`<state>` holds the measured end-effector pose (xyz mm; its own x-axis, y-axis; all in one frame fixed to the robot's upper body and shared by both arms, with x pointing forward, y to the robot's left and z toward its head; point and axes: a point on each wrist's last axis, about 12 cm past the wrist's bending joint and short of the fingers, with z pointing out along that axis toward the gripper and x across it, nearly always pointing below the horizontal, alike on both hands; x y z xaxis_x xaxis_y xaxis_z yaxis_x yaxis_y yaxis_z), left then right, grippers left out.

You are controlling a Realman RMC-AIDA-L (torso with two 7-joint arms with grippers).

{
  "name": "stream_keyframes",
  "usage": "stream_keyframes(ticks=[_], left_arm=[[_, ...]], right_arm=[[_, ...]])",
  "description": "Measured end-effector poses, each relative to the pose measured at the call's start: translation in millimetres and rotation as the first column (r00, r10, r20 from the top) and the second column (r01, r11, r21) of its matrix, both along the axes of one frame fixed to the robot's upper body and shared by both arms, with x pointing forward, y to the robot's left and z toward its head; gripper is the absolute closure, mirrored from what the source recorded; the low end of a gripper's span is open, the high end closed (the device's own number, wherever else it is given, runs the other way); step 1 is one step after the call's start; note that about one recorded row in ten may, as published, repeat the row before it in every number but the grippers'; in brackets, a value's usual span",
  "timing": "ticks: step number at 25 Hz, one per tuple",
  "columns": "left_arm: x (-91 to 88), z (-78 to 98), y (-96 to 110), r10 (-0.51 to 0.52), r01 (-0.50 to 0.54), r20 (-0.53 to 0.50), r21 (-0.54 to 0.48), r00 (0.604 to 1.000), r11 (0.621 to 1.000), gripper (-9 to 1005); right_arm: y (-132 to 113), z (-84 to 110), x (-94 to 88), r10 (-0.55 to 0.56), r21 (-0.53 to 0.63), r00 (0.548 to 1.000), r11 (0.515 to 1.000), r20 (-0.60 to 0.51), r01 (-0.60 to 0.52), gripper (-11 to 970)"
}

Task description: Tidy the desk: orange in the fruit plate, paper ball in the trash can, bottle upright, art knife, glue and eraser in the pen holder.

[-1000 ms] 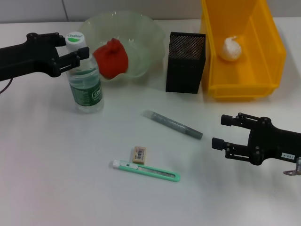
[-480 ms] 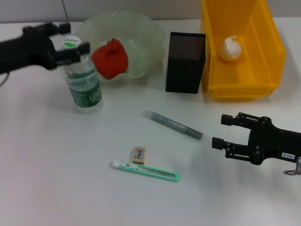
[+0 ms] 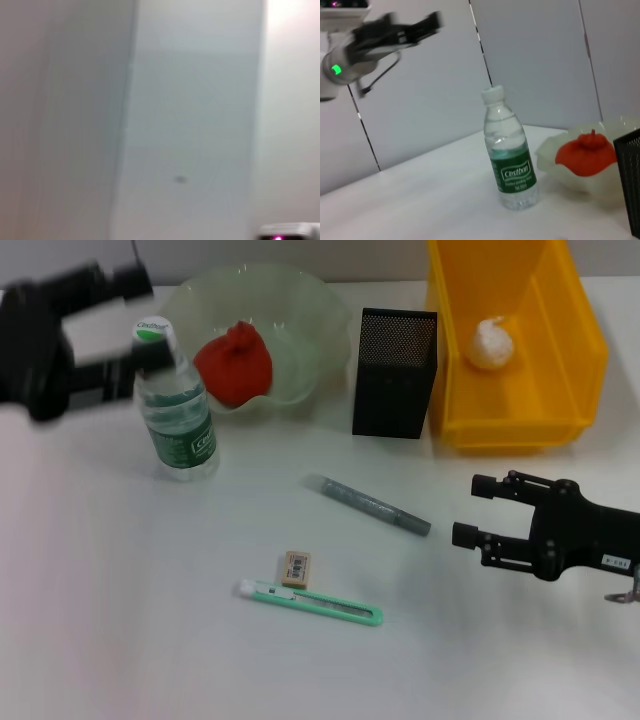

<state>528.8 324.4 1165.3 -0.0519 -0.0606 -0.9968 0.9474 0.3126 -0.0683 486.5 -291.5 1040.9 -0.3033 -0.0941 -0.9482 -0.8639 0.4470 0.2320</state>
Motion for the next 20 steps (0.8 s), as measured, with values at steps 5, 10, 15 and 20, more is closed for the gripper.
stream_keyframes(ticks=[5,10,15,20], left_arm=[[-28.9,-27.1,-3.9,-0.075,0.075,-0.042,0.011,0.996,0.997,214],[-39.9,-53.6,-7.6,-0.067,0.07,-0.068,0.039,0.995,0.997,215],[-48.7,-85.4,-10.1,-0.041,0.055,-0.099,0.142,0.994,0.988,215],[-51.5,-102.6,-12.8,-0.016,0.039,-0.105,0.225,0.994,0.974,216]], right_arm=[[0.5,5.3,3.8,0.003,0.026,1.0,1.0,0.0,-0.003,205],[0.1,12.4,10.0,0.019,0.042,1.0,0.999,-0.011,-0.018,205],[-1.5,33.0,24.2,0.075,0.058,0.996,0.996,-0.04,-0.073,205],[2.8,58.0,40.4,0.17,0.015,0.982,0.986,-0.087,-0.169,206]])
